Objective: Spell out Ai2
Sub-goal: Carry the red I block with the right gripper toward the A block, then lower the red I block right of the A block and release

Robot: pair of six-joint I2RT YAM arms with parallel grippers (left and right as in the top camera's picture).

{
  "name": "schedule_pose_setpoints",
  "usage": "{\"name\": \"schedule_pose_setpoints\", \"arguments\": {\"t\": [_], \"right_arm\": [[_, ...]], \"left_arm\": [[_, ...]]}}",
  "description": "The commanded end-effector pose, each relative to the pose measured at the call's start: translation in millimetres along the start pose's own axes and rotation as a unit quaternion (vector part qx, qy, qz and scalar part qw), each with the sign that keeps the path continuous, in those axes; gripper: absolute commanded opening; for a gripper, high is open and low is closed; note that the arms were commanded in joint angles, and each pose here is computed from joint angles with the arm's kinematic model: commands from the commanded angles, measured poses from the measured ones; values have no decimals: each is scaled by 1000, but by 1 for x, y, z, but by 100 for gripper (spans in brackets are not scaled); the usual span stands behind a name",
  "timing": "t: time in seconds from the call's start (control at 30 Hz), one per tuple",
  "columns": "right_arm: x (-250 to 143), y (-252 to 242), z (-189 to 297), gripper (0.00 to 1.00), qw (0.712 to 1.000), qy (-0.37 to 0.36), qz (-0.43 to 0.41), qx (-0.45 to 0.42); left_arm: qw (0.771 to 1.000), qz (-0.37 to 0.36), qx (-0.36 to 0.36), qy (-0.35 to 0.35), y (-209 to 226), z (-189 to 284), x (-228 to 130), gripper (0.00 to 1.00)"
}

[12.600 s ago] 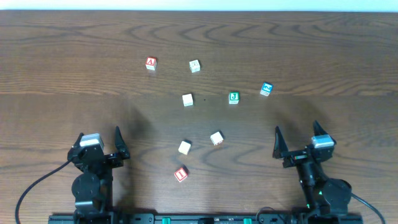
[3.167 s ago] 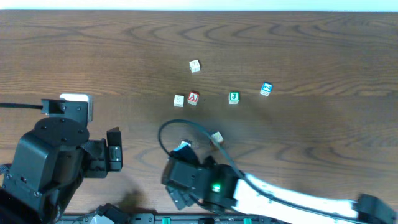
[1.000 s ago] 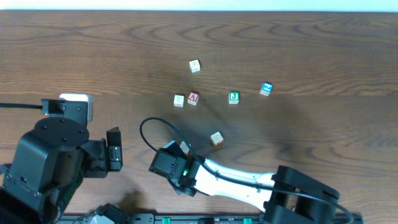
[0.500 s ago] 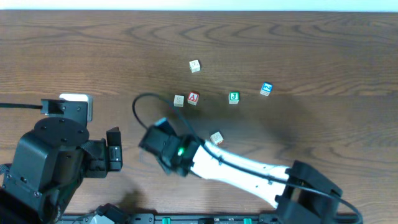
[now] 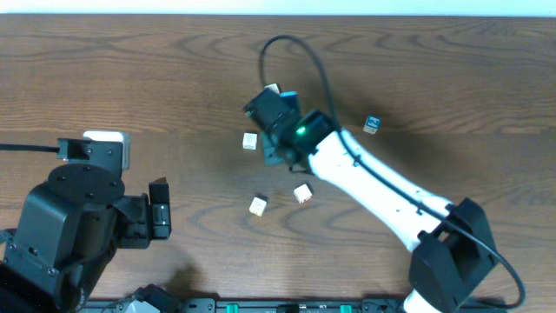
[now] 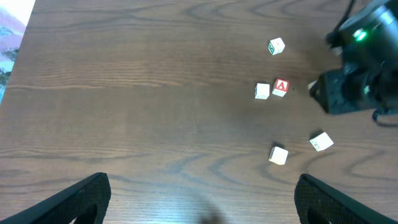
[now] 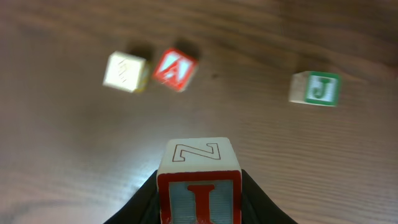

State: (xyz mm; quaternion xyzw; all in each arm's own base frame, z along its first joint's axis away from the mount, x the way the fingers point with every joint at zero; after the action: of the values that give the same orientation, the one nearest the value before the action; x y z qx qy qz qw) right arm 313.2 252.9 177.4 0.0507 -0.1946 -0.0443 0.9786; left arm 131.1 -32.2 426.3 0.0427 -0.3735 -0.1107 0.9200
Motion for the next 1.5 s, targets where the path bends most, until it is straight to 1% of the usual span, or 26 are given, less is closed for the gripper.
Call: {"name": "schedule_pose_setpoints", "arguments": {"t": [0.0, 0.1, 0.13, 0.3, 0.47, 0.83, 0.93, 1.23, 1.47], "right_arm": [[11, -6, 2, 29, 998, 3, -68, 10], [19, -5, -1, 31, 998, -11, -67, 17], [22, -4, -3, 33, 998, -18, -61, 19], [22, -3, -18, 31, 997, -14, -70, 12], [22, -10, -43, 31, 996, 2, -92, -10], [27, -21, -95, 28, 992, 26, -121, -22], [28, -19, -101, 29, 992, 26, -126, -14], [28, -16, -121, 28, 990, 27, -138, -8], [27, -17, -123, 28, 990, 29, -137, -9]], "left_arm": [[1000, 0, 8, 5, 3, 1, -3, 95], [1000, 9, 8, 4, 3, 1, -3, 95], [1000, 14, 8, 4, 3, 1, -3, 95], [1000, 23, 8, 4, 3, 1, -2, 96], [1000, 27, 8, 1, 2, 1, -1, 96], [1000, 27, 10, 0, 2, 0, 0, 95], [1000, 27, 10, 2, 2, -1, 1, 95], [999, 21, 25, 13, 1, -8, 6, 95], [999, 19, 26, 18, 0, -11, 7, 95]]}}
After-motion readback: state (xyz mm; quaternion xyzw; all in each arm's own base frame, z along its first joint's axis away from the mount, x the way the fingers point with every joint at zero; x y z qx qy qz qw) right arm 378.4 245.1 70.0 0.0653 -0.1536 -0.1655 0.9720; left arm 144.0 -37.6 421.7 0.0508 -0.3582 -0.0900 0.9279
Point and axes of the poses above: each gripper's point midway between its finger pads, its own z axis back along the fingers, its own y axis along the line the jaws close on, x = y × z, the point moved 6 cm from there along z, back along the fingers, and after that the axes turned 11 degrees about -z, right-handed, at the moved point
